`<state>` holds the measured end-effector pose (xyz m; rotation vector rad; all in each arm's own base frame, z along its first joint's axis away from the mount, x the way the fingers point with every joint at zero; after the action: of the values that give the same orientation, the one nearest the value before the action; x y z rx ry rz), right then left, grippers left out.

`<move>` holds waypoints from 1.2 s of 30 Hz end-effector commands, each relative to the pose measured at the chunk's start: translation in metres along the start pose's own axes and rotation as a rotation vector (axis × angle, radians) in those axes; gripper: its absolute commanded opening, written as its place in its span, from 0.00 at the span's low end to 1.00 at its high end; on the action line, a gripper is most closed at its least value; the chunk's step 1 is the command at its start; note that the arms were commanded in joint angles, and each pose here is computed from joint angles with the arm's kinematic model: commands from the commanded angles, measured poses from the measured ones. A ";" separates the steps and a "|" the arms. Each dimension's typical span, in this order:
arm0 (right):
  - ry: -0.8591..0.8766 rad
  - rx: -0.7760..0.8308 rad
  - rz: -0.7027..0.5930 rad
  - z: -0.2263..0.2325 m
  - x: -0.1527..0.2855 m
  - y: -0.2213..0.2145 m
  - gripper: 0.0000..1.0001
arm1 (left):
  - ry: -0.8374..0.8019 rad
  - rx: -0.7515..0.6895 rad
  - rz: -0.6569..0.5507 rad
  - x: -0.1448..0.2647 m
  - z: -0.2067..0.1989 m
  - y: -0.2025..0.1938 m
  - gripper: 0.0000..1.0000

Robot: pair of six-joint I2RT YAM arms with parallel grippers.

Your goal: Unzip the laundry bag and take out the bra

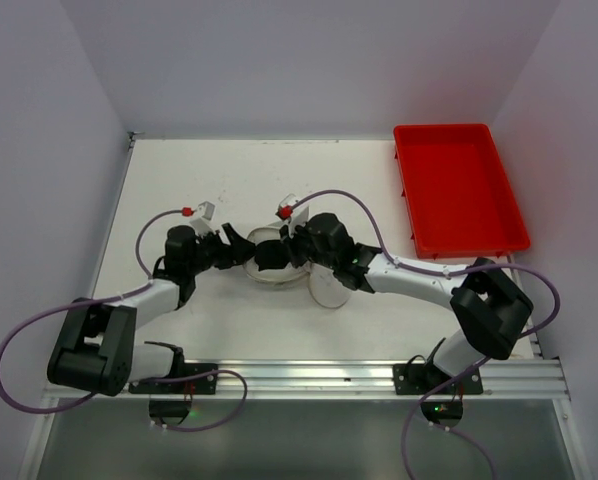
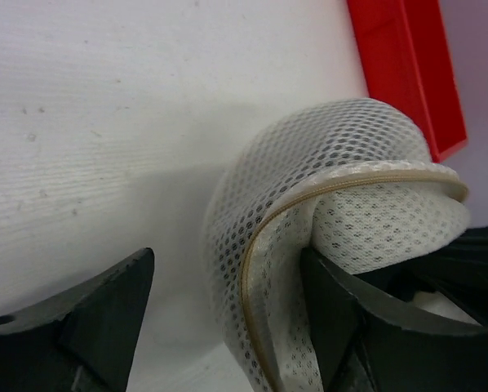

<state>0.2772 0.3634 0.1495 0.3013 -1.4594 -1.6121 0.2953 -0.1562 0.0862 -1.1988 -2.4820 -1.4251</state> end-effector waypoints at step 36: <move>0.085 0.026 -0.062 -0.002 0.025 0.009 0.00 | -0.223 -0.190 -0.058 0.027 -0.078 0.061 0.77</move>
<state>0.2675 0.3344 0.1350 0.2992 -1.4464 -1.5725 0.2925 -0.1741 0.1843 -1.3070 -2.6259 -1.6298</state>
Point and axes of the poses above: each gripper's point midway between its finger pads, its own x axis back along the fingers, its own z axis along the line the jaws close on, y = z × x, the point moved 1 cm from there along x, back along the fingers, and after that the axes turned 10 degrees about -x, right-handed, at the moved point
